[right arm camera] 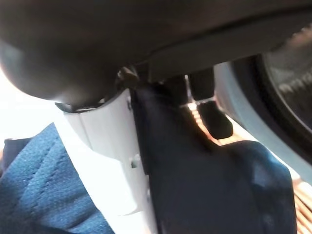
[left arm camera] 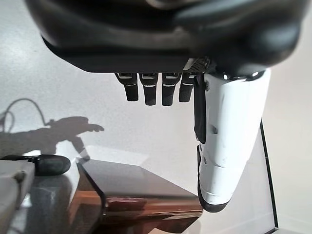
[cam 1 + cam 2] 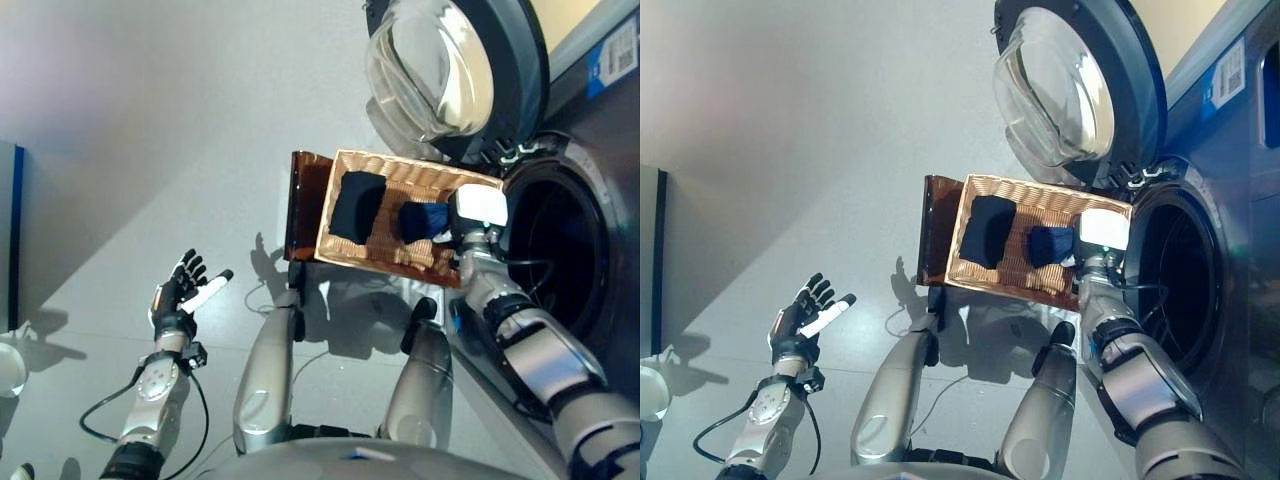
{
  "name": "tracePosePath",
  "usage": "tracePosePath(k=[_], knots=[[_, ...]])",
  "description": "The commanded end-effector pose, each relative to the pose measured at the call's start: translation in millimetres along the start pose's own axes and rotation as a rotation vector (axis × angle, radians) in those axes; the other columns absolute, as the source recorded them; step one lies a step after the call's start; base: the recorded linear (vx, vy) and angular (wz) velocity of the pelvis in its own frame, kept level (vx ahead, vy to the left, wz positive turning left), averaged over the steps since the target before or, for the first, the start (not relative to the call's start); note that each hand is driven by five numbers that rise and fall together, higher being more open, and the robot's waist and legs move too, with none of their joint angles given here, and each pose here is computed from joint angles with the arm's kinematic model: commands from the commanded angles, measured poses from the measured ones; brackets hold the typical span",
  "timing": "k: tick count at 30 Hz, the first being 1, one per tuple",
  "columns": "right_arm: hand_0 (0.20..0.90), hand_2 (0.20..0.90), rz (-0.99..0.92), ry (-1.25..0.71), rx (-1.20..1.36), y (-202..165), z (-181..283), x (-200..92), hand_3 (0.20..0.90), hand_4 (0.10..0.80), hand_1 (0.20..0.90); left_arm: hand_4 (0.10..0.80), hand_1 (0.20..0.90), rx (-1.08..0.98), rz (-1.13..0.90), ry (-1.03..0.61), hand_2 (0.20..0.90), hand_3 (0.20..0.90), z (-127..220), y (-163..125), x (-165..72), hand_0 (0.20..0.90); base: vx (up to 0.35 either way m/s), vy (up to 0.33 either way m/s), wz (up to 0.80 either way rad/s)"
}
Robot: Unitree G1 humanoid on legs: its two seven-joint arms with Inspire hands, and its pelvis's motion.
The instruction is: Pick up the clothes and place them into the washing machine
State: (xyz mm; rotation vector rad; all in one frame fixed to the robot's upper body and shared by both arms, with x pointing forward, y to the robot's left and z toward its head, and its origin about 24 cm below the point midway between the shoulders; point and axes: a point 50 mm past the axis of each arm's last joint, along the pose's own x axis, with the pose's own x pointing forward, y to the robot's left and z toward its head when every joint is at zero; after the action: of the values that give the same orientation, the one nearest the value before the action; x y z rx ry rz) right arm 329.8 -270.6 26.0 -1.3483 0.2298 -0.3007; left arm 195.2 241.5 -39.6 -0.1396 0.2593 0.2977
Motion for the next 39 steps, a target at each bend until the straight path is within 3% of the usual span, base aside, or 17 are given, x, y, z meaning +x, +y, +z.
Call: tracePosePath(k=[1, 7, 11, 20, 29, 39], knots=[[0.2, 0.2, -0.112, -0.029, 0.216, -22, 3, 6, 0.2, 0.3, 0.2, 0.8, 0.9, 0.029, 0.096, -0.126, 0.9, 0.9, 23, 27, 3, 0.9, 0.07, -0.029, 0.0], [0.2, 0.2, -0.103, 0.073, 0.529, -8, -6, -8, 0.2, 0.3, 0.2, 0.8, 0.9, 0.008, 0.118, -0.107, 0.9, 0.9, 18, 26, 2, 0.9, 0.047, -0.009, -0.04], [0.2, 0.2, -0.104, 0.259, 0.916, 10, -18, -20, 0.2, 0.3, 0.2, 0.8, 0.9, -0.013, 0.142, -0.092, 0.9, 0.9, 14, 25, 4, 0.9, 0.03, 0.007, -0.05], [0.2, 0.2, -0.139, 0.399, 1.484, 19, -22, -26, 0.2, 0.3, 0.2, 0.8, 0.9, -0.037, 0.144, -0.082, 0.9, 0.9, 13, 22, 6, 0.9, 0.009, 0.003, -0.05], [0.2, 0.2, -0.342, 0.539, 2.242, 27, -17, -27, 0.2, 0.3, 0.2, 0.8, 0.9, -0.067, 0.108, -0.049, 0.9, 0.9, 8, 11, 7, 0.9, 0.0, 0.0, 0.0], [0.2, 0.2, -0.514, 0.568, 2.387, 13, -27, -20, 0.2, 0.3, 0.2, 0.8, 0.9, -0.084, 0.092, -0.062, 0.9, 0.9, 12, 8, 6, 0.9, -0.017, -0.011, 0.01]])
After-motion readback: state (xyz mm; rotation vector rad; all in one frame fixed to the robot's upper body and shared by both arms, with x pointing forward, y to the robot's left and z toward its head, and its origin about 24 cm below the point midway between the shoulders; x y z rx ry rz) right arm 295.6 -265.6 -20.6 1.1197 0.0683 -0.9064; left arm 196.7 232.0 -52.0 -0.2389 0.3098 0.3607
